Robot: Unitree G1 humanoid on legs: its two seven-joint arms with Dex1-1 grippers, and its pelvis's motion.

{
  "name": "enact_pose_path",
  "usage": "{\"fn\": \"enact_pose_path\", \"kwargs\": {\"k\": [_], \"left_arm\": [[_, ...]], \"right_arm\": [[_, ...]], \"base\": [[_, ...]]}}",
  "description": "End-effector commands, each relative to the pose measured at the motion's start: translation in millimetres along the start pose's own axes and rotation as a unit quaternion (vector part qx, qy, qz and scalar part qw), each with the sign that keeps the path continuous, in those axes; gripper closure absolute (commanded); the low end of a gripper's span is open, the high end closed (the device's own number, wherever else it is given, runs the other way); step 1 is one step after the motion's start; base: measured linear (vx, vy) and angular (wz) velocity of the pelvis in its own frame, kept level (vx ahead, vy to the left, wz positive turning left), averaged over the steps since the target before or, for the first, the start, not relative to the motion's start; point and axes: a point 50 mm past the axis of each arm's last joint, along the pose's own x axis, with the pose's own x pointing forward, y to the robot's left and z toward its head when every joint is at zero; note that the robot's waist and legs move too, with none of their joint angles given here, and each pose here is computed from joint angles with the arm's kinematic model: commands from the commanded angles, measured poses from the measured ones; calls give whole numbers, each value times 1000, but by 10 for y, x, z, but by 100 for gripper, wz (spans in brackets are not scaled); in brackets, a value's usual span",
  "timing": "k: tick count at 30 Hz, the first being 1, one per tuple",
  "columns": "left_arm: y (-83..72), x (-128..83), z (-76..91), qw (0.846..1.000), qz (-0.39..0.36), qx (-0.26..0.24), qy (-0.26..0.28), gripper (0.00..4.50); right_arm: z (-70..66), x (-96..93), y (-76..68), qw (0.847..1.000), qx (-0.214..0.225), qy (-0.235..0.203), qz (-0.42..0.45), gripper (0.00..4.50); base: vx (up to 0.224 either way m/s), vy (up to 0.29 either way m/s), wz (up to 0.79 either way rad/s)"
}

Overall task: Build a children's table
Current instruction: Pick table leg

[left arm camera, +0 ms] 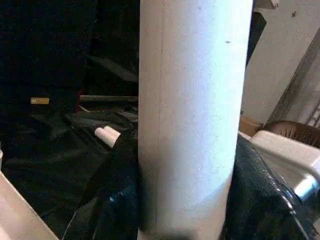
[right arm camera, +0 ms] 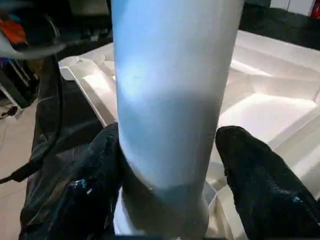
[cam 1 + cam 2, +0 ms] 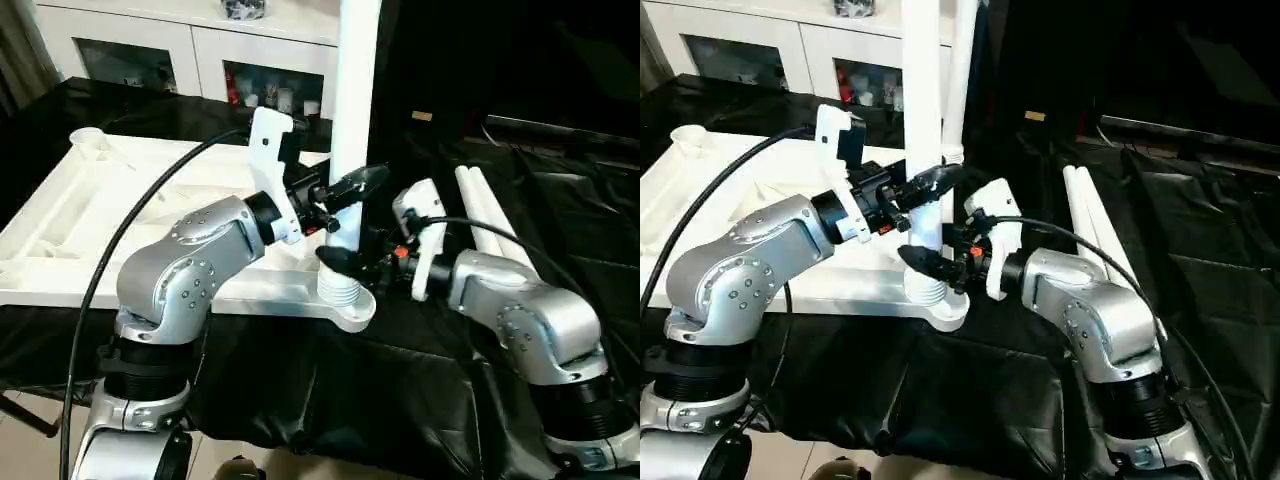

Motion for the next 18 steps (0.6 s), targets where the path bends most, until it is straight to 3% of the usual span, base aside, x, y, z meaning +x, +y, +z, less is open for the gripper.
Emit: {"fn": "enact_pose_path", "kwargs": {"k": [1, 18], "left_arm": [[-118, 54, 127, 999, -25, 38, -10, 262], [-171, 71, 112, 998, -46, 36, -2, 262]], "right_arm": [[24, 9, -67, 1000, -10, 9, -22, 142], [34, 104, -61, 1000, -21, 11, -13, 142]], "base": [[0, 0, 0], [0, 0, 0]]}}
